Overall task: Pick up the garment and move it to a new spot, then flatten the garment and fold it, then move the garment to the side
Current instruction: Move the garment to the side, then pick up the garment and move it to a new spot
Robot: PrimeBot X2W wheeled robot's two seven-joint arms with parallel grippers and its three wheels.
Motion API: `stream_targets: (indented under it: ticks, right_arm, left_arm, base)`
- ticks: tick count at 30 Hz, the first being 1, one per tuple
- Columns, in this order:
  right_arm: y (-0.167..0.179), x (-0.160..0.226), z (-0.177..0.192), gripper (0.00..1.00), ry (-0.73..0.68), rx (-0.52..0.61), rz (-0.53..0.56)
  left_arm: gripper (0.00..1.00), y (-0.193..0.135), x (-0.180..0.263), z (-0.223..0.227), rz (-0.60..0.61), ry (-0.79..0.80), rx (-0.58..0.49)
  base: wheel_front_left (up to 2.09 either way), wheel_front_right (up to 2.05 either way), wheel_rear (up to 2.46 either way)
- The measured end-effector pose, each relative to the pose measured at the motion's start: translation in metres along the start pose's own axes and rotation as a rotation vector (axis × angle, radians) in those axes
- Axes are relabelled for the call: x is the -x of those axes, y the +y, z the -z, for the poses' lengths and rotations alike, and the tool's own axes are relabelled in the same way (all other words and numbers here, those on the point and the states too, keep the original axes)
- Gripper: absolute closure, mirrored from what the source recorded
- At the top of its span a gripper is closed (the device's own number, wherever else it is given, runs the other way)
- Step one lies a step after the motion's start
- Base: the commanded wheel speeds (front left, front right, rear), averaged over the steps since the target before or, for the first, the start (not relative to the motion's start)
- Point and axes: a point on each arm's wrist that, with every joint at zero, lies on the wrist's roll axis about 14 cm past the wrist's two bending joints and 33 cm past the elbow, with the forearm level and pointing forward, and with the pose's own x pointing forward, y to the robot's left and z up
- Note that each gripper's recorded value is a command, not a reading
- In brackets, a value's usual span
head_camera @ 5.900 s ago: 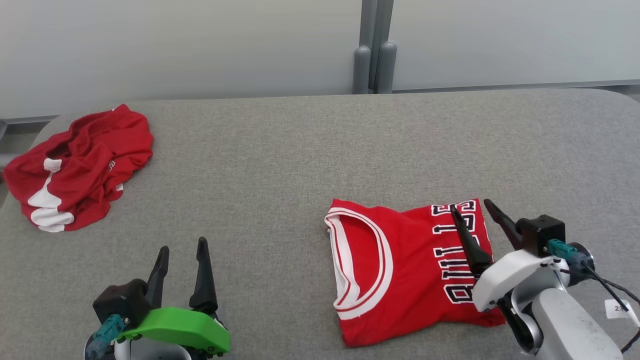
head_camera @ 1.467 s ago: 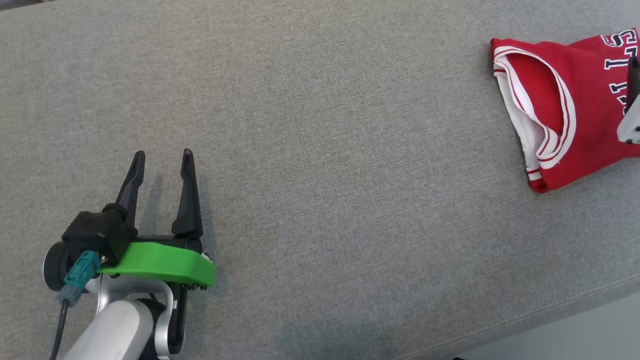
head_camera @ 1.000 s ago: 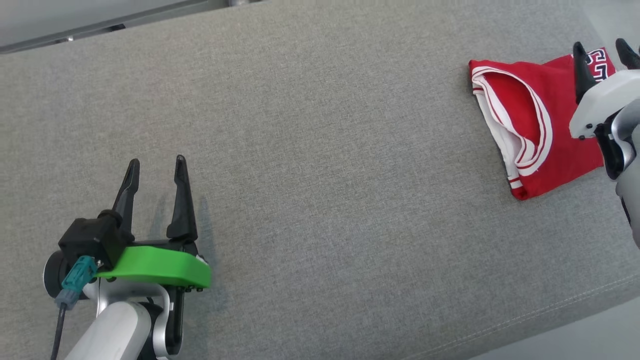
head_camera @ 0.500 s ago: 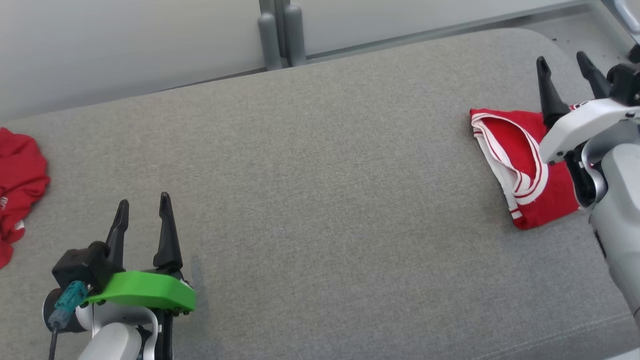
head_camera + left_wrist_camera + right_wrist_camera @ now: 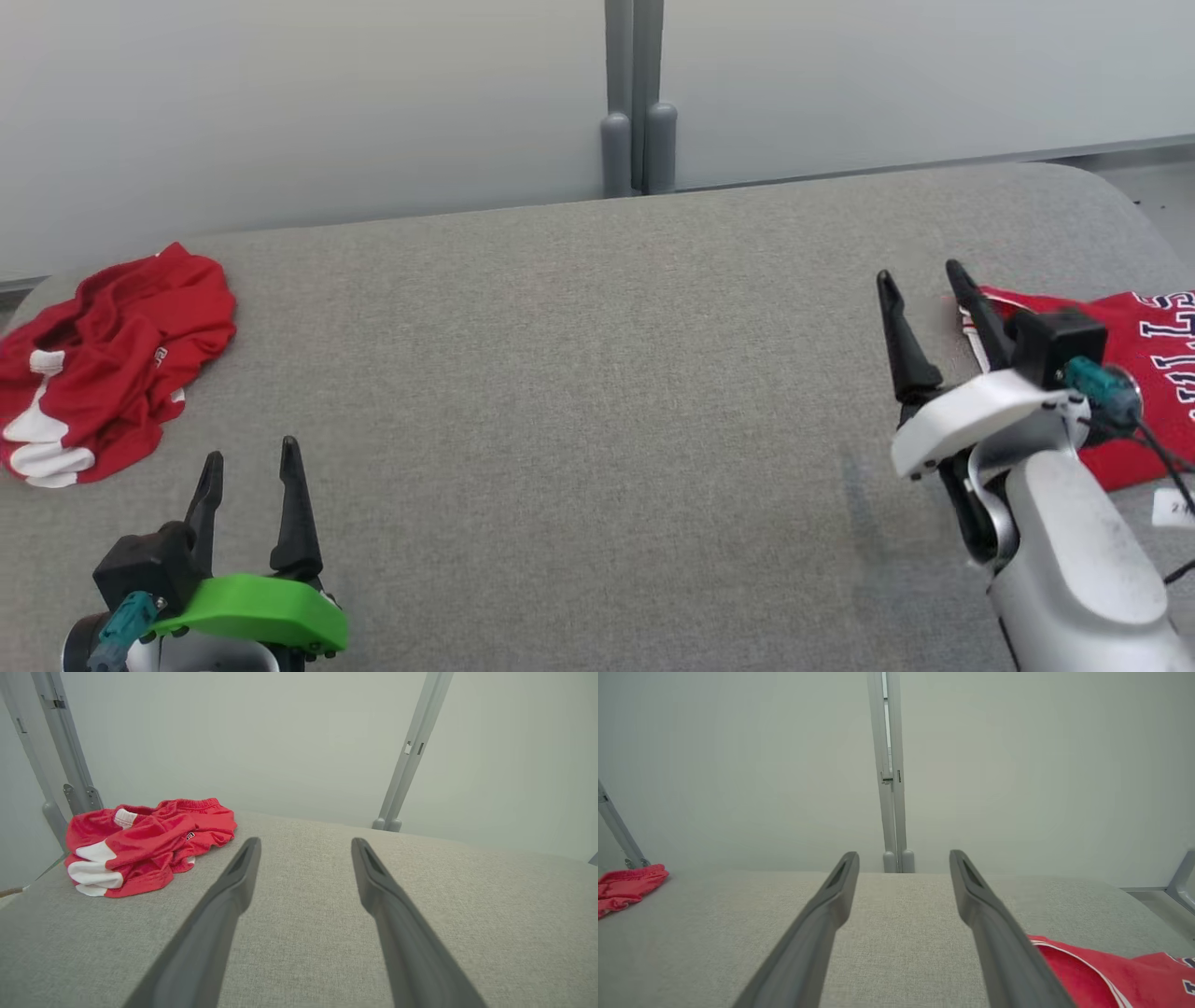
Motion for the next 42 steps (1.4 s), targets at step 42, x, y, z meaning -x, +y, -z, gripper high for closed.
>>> stream_targets:
  ticks: [42]
  right_arm:
    - [0.044, 0.066, 0.005, 0.0, 0.026, -0.102, -0.015]
  left_arm:
    - [0.0, 0.0, 0.029, 0.015, -0.024, 0.012, 0.012]
  base:
    - [0.0, 0.0, 0.0]
